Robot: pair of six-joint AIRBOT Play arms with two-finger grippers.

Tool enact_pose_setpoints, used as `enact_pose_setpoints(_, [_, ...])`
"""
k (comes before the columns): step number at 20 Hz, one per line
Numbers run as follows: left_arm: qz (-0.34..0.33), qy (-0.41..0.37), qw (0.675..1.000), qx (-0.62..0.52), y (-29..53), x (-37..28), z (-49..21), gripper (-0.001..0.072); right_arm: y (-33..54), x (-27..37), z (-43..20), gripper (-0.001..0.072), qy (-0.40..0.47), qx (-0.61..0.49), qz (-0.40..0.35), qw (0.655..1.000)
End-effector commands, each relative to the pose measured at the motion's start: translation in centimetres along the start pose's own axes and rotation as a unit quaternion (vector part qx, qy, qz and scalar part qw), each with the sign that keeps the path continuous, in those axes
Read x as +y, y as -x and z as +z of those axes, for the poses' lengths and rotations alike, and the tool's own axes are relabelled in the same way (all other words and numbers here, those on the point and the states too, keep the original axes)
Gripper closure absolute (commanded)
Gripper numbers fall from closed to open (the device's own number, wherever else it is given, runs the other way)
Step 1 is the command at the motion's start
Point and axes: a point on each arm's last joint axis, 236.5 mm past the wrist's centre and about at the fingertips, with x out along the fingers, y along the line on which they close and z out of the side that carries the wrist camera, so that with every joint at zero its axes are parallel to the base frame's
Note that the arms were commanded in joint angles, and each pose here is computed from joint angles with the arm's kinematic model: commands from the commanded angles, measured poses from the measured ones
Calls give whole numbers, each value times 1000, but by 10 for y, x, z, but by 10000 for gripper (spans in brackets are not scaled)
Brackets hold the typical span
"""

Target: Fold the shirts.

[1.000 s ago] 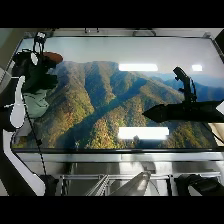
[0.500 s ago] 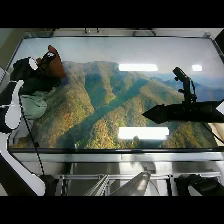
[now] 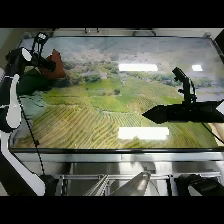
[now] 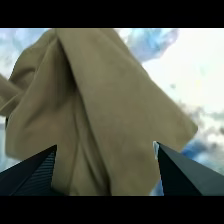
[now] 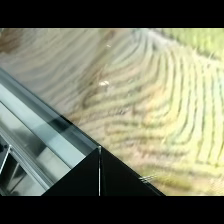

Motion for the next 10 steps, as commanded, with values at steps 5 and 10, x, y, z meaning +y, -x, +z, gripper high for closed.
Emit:
enact_pose_setpoints(5, [-14, 5, 999, 46, -54, -21, -44, 36, 0, 3, 1, 691, -3, -2, 6, 1000])
enact_pose_setpoints(10, [-23, 3, 999, 31, -38, -34, -22, 685, 0, 3, 1, 691, -3, -2, 6, 1000])
